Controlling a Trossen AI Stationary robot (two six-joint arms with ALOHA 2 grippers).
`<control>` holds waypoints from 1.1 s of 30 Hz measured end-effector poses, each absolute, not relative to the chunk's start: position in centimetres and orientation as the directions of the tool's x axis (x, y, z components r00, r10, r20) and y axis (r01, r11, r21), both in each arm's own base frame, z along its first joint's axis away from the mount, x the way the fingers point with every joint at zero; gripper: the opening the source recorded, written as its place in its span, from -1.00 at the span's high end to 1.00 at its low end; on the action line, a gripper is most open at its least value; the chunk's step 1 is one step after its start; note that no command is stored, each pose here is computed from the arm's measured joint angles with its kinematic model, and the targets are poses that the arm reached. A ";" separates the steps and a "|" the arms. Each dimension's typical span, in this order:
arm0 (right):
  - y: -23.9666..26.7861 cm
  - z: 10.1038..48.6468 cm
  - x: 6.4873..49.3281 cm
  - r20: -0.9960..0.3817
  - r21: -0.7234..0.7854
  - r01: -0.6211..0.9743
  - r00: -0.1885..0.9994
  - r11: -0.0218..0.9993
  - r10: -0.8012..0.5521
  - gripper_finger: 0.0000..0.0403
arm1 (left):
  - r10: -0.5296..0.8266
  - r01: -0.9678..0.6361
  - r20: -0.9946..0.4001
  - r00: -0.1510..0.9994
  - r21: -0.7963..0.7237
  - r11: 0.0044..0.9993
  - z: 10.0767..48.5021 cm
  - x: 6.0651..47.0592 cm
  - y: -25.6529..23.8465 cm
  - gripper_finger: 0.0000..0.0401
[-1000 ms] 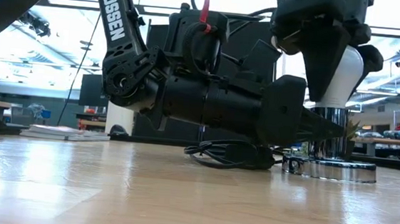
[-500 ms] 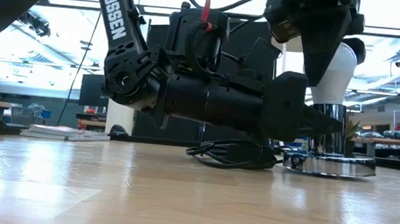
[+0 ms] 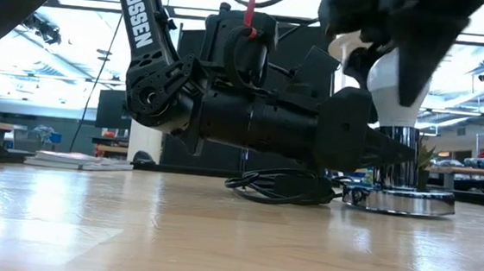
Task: Screw lightbulb
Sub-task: Insert the lightbulb into the lamp
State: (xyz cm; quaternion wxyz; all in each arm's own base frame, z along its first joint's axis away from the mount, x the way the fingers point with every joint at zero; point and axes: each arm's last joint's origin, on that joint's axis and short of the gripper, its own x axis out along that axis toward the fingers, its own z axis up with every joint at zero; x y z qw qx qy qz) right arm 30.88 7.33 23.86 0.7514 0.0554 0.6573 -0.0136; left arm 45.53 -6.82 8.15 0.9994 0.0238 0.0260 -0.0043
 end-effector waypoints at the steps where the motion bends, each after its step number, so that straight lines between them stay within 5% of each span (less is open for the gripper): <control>1: 7.4 23.9 30.9 -0.989 0.065 0.023 0.134 0.998 0.061 -0.95 | -0.007 0.010 -0.053 0.999 0.047 0.999 8.1 45.5 -6.8 0.11; 9: 7.8 23.9 30.8 -0.988 0.020 -0.450 0.127 0.893 0.086 -0.94 | -0.010 0.013 -0.056 0.998 0.048 0.999 8.1 45.5 -6.8 0.11; 17: 7.8 23.9 30.7 -0.989 -0.065 -0.807 0.130 0.587 0.070 -0.94 | -0.010 0.013 -0.061 0.998 0.049 0.999 8.0 45.5 -6.9 0.11; 25: 8.0 23.8 30.5 -0.993 -0.084 -0.942 0.106 0.325 0.053 -0.91 | -0.010 0.014 -0.073 0.997 0.051 0.999 7.9 45.5 -6.9 0.11; 33: 7.9 22.6 31.0 -0.996 -0.059 -0.965 0.072 0.255 0.043 -0.77 | -0.008 0.012 -0.074 0.997 0.052 0.999 7.9 45.5 -6.9 0.11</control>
